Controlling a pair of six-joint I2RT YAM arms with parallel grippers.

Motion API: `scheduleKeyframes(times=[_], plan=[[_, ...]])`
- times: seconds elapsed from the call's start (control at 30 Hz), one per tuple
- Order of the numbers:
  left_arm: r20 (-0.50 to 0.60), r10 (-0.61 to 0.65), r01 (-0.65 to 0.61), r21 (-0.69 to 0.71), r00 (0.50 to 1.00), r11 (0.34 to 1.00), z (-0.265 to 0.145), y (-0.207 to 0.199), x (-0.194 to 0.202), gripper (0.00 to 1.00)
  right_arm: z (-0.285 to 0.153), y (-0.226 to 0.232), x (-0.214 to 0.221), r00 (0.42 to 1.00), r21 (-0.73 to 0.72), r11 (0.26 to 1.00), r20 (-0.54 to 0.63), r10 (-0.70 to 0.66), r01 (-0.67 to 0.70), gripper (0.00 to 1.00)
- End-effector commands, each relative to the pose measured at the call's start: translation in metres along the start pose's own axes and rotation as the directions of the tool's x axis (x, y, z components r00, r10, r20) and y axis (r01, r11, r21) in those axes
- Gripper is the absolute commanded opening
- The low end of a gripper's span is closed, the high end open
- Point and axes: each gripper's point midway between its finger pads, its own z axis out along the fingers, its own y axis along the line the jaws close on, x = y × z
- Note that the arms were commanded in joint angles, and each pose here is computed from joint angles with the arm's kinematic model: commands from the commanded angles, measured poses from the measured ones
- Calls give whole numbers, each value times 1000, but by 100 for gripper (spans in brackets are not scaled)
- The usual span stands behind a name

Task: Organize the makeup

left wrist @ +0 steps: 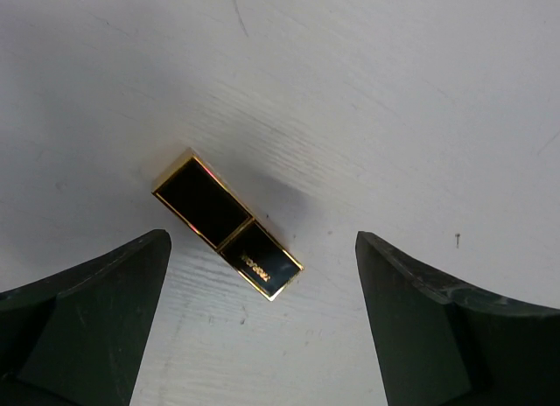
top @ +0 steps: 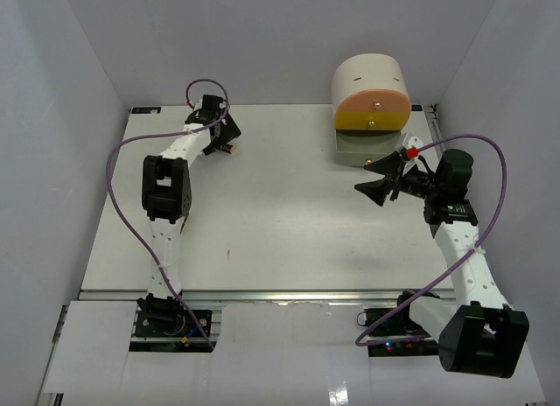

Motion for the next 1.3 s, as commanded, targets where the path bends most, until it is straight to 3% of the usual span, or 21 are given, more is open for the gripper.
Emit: scheduleKeyframes(times=[0.0, 0.13, 0.27, 0.33, 0.53, 0.63, 0.8, 0.9, 0.93, 1.07, 1.13, 1.27], plan=[[-6, -87, 86, -48, 996, 995, 8, 4, -5, 98, 0, -1, -5, 999, -6, 1000, 16, -28, 28, 70], [-7, -88, 88, -62, 996, 994, 18, 2, -7, 89, 0, -1, -6, 999, -5, 999, 18, -33, 33, 70], [-42, -69, 66, -80, 997, 995, 25, 8, 5, 69, -1, 0, -6, 999, -8, 999, 19, -34, 34, 70], [-44, -60, 56, -87, 997, 995, 22, 11, 7, 51, -1, 0, -6, 999, -8, 999, 19, -34, 34, 70], [-48, -1, 1, -12, 999, 1000, 3, 1, 1, 21, 0, 1, -4, 1000, -18, 1000, 18, -22, 23, 70], [-56, 15, -11, 70, 998, 997, -12, -13, -1, 10, 0, 2, -2, 1000, -25, 1000, 17, -11, 12, 70], [-98, 50, -12, 348, 994, 938, -66, -59, 3, 3, 6, 3, 6, 997, -54, 996, 0, 78, -78, 71], [-109, 86, -8, 568, 990, 823, -120, -89, 13, 0, 17, 9, 12, 990, -95, 985, -34, 139, -142, 77], [-59, 81, -25, 635, 995, 772, -147, -102, 3, 0, 24, 19, 15, 985, -123, 978, -57, 162, -168, 78], [-133, 59, 58, 736, 989, 675, -189, -103, 47, 0, 53, 33, 15, 962, -109, 961, -125, 241, -255, 73], [-105, 35, 62, 788, 994, 613, -220, -109, 51, 0, 70, 42, 20, 942, -106, 944, -162, 295, -314, 73], [-143, -12, 127, 835, 990, 536, -251, -114, 87, 0, 98, 42, 26, 872, -35, 890, -216, 438, -455, 79]])
